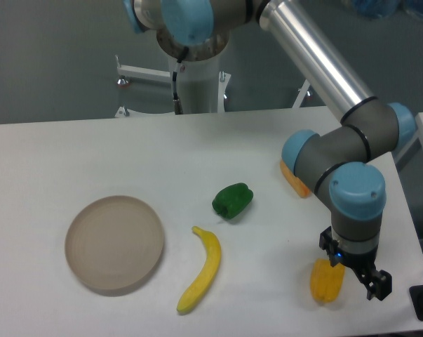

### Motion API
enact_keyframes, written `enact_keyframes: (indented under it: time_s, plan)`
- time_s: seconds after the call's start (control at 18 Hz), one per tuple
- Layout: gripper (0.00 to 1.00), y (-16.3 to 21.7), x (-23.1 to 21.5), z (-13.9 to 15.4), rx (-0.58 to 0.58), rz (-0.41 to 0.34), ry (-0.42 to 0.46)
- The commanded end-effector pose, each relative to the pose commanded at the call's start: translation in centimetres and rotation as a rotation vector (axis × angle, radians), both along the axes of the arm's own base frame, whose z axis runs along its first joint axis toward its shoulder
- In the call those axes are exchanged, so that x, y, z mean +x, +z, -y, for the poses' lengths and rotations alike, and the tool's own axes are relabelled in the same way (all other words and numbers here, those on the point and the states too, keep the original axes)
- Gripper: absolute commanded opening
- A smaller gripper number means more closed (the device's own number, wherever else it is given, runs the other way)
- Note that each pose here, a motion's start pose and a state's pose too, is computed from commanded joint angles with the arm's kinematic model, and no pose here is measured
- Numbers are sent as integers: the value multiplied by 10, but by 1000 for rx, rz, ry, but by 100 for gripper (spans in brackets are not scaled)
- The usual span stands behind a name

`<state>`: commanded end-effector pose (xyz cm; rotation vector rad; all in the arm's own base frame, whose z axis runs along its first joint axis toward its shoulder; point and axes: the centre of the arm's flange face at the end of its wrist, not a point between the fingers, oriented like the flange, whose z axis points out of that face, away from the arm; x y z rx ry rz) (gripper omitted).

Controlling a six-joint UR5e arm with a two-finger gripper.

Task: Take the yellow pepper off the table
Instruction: 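Raise the gripper up and away from the yellow bell pepper, then lower the open gripper down over the yellow bell pepper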

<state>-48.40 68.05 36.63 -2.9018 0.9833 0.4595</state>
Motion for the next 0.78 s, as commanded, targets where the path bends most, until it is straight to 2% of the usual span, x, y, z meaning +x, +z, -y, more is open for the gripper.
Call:
enact_keyframes:
  time_s: [0.28, 0.44, 0.56, 0.78]
  plan:
    - [100, 27, 11, 34, -62, 92, 109]
    - [100, 33, 2, 68, -90, 133, 168]
    - [100, 27, 1, 69, -73, 158, 246]
    - [100, 5, -4, 53, 57, 284, 398]
